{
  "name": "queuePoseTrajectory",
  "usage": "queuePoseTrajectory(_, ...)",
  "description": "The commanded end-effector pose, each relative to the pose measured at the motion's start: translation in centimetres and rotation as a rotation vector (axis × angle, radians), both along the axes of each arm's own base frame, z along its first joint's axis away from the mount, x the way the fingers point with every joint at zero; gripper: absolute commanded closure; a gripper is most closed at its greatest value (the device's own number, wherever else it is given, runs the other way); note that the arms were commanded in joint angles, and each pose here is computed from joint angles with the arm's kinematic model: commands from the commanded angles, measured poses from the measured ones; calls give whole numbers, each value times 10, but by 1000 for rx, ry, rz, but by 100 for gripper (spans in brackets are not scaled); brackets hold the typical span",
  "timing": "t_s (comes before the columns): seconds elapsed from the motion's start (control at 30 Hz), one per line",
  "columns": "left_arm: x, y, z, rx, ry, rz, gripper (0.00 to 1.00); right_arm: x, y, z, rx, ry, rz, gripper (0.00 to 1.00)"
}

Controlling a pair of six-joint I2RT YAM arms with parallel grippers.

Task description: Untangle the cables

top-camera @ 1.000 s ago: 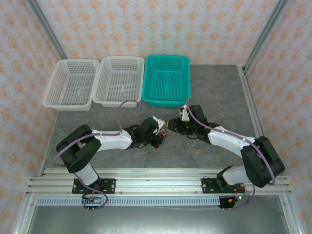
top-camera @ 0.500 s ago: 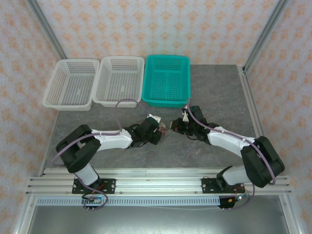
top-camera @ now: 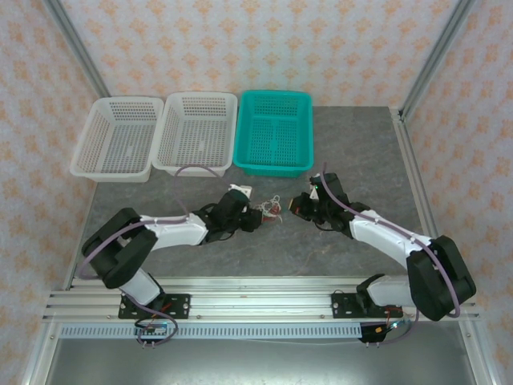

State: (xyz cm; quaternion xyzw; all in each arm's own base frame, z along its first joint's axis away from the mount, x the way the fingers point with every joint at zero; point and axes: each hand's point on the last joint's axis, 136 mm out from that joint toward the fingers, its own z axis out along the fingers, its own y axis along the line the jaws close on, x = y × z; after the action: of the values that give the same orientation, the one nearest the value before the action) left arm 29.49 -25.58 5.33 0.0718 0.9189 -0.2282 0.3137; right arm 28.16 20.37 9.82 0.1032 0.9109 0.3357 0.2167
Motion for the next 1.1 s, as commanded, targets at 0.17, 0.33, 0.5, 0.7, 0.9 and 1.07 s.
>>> queuePoseTrajectory(0.17, -15, -7, 94, -202, -114, -97, 32, 12, -1, 15, 18, -53, 3, 100)
queuePoseTrajectory(0.33, -4, -13, 107, -222, -7, -9, 35, 11, 9, 15, 27, -52, 31, 100)
queuePoseTrajectory(0.5, 13, -28, 80, -257, 145, 95, 43, 9, 17, 16, 44, -55, 50, 100)
queuePoseTrajectory(0.7, 21, -65, 62, -356, 247, 41, 46, 6, 27, 22, 63, -61, 89, 100)
queuePoseTrajectory(0.9, 20, -51, 29, -240, 283, 92, 80, 7, 29, 21, 71, -59, 78, 100)
queuePoseTrajectory(1.07, 25, -8, 7, -180, 292, 224, 100, 9, 3, 14, -11, -59, -25, 100)
